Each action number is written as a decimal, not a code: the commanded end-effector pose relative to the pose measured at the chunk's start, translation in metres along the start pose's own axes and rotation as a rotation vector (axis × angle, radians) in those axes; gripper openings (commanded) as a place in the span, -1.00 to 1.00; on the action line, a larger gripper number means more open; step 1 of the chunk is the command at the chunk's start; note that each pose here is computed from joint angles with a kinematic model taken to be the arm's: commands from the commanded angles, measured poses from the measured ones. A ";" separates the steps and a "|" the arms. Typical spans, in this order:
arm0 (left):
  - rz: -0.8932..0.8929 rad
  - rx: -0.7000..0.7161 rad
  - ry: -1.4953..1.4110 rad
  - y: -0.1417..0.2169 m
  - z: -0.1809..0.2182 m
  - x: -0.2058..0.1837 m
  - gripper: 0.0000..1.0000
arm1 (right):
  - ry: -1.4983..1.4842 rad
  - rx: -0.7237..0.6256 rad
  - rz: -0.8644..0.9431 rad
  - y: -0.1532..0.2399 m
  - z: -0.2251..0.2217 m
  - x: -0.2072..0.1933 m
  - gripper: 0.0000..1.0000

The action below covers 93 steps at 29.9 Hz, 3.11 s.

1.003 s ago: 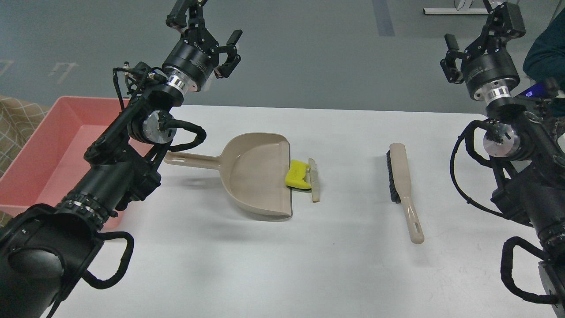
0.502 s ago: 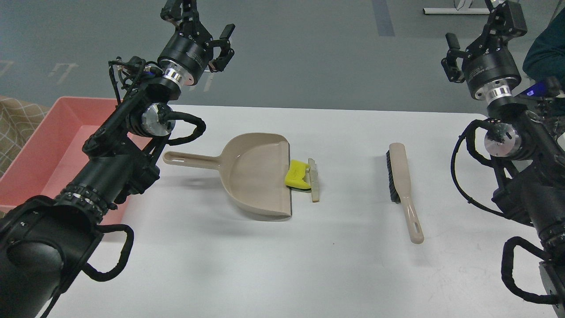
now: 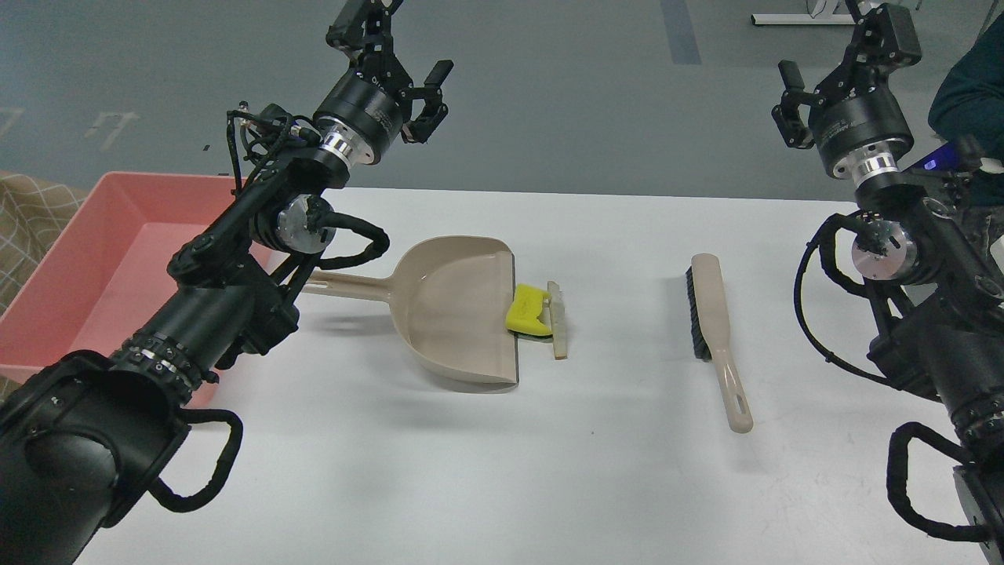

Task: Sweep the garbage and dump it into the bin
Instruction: 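Move the left gripper toward the beige dustpan's handle, then lower the left gripper and grasp the dustpan handle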

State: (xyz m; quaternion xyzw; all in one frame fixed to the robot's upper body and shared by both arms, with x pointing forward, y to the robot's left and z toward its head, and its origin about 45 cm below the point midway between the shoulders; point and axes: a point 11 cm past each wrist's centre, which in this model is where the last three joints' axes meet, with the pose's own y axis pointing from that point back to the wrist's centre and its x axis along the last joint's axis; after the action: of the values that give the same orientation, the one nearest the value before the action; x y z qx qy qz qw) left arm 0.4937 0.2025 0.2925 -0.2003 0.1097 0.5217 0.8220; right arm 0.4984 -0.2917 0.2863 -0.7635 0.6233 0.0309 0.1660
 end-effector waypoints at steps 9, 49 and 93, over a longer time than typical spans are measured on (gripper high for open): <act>-0.051 0.069 -0.175 0.008 -0.004 -0.017 0.96 | 0.010 0.000 0.003 -0.001 -0.002 0.000 1.00; 0.145 0.375 -0.678 0.242 -0.044 0.031 0.96 | 0.017 -0.006 0.016 0.002 0.000 0.006 1.00; 0.390 0.399 -0.610 0.230 -0.117 0.073 0.93 | 0.029 -0.013 0.051 0.005 0.002 0.013 1.00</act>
State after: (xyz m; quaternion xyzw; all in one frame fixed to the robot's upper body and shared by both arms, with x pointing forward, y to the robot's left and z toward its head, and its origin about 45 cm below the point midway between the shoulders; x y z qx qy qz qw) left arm 0.3202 0.2974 0.1100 0.1525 -0.0040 0.6721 0.7246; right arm 0.4960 -0.3046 0.2783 -0.7488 0.6449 0.0290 0.1503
